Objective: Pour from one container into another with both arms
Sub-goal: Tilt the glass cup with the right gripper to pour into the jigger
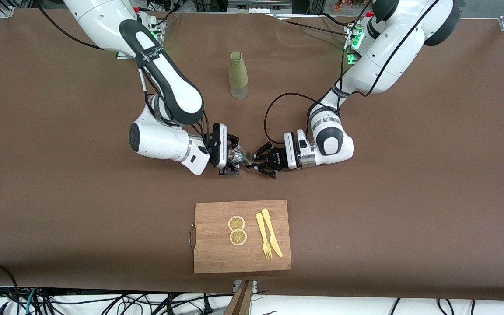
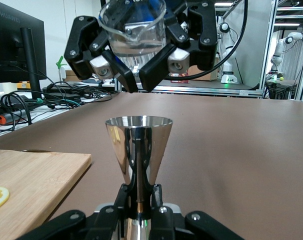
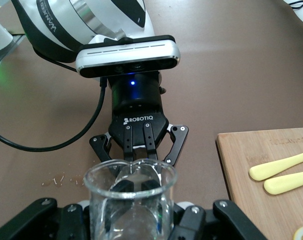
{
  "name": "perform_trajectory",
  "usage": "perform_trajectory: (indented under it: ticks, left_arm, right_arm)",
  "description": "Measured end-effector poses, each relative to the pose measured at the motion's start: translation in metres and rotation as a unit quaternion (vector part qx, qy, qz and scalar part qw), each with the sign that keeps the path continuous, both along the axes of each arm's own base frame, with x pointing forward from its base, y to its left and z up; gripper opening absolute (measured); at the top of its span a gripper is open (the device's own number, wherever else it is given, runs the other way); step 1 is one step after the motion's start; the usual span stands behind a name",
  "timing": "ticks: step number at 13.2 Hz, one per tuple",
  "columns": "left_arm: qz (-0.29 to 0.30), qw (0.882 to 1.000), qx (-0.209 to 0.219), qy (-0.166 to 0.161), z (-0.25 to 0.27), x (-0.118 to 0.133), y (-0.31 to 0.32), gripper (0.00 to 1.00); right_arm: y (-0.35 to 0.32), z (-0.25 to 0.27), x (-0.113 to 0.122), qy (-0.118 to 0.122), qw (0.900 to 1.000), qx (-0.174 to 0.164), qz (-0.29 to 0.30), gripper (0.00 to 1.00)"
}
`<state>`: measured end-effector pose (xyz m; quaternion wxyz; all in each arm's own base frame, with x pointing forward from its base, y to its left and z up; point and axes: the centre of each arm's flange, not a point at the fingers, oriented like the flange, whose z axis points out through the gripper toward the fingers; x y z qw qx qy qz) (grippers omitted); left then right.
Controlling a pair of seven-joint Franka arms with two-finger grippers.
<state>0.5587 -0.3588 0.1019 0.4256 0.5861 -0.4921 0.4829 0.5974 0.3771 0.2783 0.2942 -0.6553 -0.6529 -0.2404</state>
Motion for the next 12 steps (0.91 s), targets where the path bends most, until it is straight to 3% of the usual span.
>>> perform_trajectory:
  ticks: [5, 12]
  left_arm:
    - [0.003, 1.0, 0.0, 0.002, 0.0, 0.0, 0.0, 0.21]
    - [0.004, 1.0, 0.001, 0.003, 0.0, -0.001, -0.002, 0.21]
  right_arm:
    - [-0.002, -0.009, -0.004, -0.009, 0.999, -0.028, 0.017, 0.12]
    - [0.002, 0.001, -0.006, -0.011, 0.995, -0.1, 0.013, 0.12]
